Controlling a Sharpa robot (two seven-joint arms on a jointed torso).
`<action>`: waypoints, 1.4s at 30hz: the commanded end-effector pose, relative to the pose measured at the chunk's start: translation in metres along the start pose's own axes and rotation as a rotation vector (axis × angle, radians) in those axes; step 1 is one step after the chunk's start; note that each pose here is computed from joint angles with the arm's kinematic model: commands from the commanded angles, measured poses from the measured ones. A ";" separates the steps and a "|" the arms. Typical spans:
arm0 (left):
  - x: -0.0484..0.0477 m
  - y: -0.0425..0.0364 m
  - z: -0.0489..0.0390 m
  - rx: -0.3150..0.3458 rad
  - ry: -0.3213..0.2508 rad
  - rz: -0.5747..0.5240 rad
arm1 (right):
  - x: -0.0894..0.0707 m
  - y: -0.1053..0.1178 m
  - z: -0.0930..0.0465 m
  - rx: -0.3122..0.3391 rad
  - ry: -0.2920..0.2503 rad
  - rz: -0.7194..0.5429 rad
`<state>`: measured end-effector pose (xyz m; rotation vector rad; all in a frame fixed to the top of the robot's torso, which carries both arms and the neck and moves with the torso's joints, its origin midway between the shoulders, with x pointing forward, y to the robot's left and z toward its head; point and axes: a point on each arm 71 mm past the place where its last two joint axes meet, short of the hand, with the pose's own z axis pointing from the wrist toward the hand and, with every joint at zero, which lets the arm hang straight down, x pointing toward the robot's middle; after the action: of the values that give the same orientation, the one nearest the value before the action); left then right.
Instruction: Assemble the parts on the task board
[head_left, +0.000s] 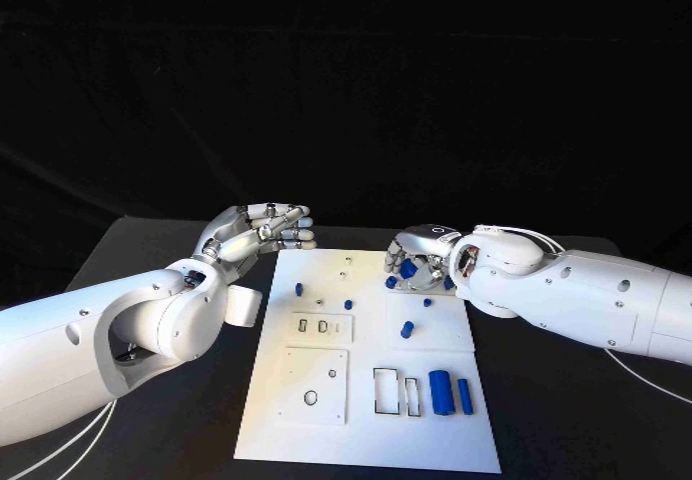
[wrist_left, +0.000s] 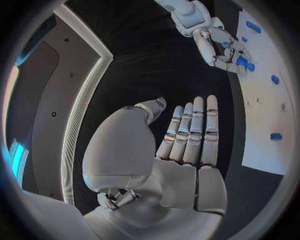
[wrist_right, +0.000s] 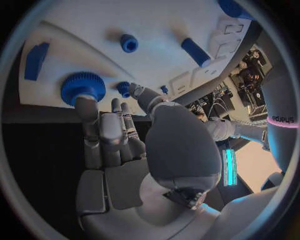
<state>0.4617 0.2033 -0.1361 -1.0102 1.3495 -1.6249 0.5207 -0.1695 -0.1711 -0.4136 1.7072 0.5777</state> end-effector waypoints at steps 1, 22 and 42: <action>0.0024 -0.0016 0.0005 0.006 0.021 -0.014 | 0.002 0.000 0.001 0.007 0.017 -0.015; 0.0020 -0.0021 0.0007 -0.003 0.027 -0.015 | 0.002 -0.001 0.003 0.012 0.015 -0.011; -0.0021 -0.0015 0.0009 -0.014 0.016 -0.010 | -0.013 0.008 -0.003 0.020 -0.186 0.019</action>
<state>0.4634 0.2065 -0.1358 -1.0193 1.3644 -1.6168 0.5165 -0.1647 -0.1626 -0.3619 1.6008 0.6038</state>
